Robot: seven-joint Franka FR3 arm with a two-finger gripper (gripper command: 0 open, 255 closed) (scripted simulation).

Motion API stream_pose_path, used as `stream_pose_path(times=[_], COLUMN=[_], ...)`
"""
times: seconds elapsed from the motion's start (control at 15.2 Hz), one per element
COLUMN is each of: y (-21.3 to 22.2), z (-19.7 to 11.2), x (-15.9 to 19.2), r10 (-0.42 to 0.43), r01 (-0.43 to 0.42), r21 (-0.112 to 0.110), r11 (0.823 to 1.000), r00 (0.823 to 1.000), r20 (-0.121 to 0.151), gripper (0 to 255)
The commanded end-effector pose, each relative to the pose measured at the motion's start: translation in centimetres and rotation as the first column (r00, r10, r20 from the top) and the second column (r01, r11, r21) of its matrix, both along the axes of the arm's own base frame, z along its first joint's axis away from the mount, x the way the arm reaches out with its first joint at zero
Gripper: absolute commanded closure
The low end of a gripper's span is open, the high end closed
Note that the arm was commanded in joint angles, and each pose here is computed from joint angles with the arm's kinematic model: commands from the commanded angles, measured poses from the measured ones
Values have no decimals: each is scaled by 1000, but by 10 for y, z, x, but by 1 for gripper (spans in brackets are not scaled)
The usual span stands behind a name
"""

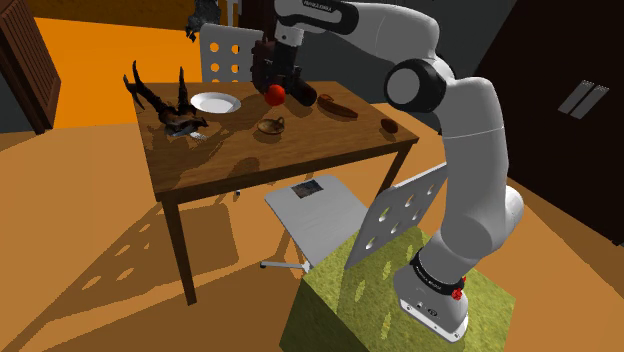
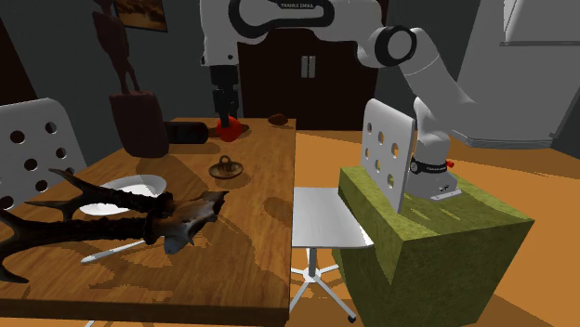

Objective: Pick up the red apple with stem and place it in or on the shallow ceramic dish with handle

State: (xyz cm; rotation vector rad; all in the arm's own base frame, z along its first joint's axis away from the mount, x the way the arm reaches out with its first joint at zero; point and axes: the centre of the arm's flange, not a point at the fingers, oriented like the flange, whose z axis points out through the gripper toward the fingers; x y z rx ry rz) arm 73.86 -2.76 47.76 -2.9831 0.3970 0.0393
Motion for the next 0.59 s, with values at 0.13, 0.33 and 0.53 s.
stream_pose_path(times=[0.13, 0.33, 0.53], y=[-17, -17, -17], z=[-13, -29, -44], x=[7, 8, 8], r10=[1, 1, 1], r01=[-1, -1, -1], r21=[0, 0, 0], r11=[1000, 1000, 1000], r00=[1000, 1000, 1000], r20=[-2, -2, -2], gripper=[255, 255, 255])
